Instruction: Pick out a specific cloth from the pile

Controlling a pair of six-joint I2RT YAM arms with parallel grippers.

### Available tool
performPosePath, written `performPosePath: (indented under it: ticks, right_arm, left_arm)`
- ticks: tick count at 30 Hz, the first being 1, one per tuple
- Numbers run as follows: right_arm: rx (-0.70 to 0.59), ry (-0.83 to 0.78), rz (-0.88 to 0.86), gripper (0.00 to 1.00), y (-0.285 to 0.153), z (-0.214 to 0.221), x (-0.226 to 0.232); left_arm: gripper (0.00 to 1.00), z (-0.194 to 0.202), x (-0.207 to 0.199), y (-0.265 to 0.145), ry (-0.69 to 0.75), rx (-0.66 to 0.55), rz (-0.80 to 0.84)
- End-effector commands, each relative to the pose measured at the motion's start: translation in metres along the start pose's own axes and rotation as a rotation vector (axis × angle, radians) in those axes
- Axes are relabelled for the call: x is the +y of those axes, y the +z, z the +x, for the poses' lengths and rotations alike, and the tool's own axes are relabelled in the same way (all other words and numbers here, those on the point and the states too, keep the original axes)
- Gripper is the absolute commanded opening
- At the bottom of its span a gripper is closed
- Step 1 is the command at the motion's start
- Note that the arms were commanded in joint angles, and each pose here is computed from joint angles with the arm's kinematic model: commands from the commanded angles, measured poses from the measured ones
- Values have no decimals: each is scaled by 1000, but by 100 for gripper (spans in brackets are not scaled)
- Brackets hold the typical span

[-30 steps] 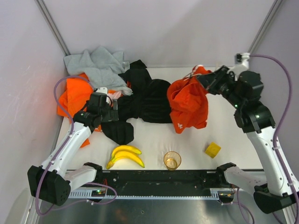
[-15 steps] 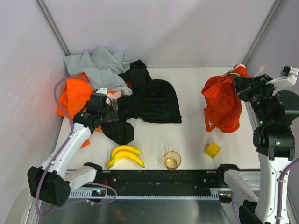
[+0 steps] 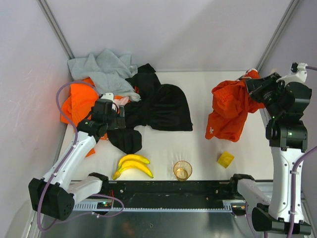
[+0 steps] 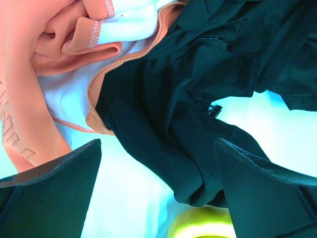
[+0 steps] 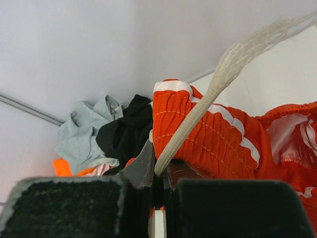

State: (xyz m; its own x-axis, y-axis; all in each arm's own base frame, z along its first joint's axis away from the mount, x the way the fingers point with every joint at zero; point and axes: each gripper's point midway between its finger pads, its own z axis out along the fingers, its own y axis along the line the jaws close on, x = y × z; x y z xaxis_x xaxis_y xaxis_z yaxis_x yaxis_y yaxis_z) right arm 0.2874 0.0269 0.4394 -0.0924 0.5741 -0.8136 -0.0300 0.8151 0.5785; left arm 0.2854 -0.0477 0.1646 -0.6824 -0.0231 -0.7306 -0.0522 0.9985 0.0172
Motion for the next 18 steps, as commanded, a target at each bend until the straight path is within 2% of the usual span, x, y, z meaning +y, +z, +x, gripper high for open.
performPosePath:
  ticks: [1,8,18]
  right_arm:
    - [-85,-28,-75,0,9,-28,14]
    - [-1,-16,-16,0,35,-11,-13]
    - [201,36,118,0,68,66,-84]
  left_arm:
    - [100,-10,1,-5,6,-57,3]
    - [100,-10,1,-5,4,-61,4]
    - [100,-9,-1,-4,8,-56,10]
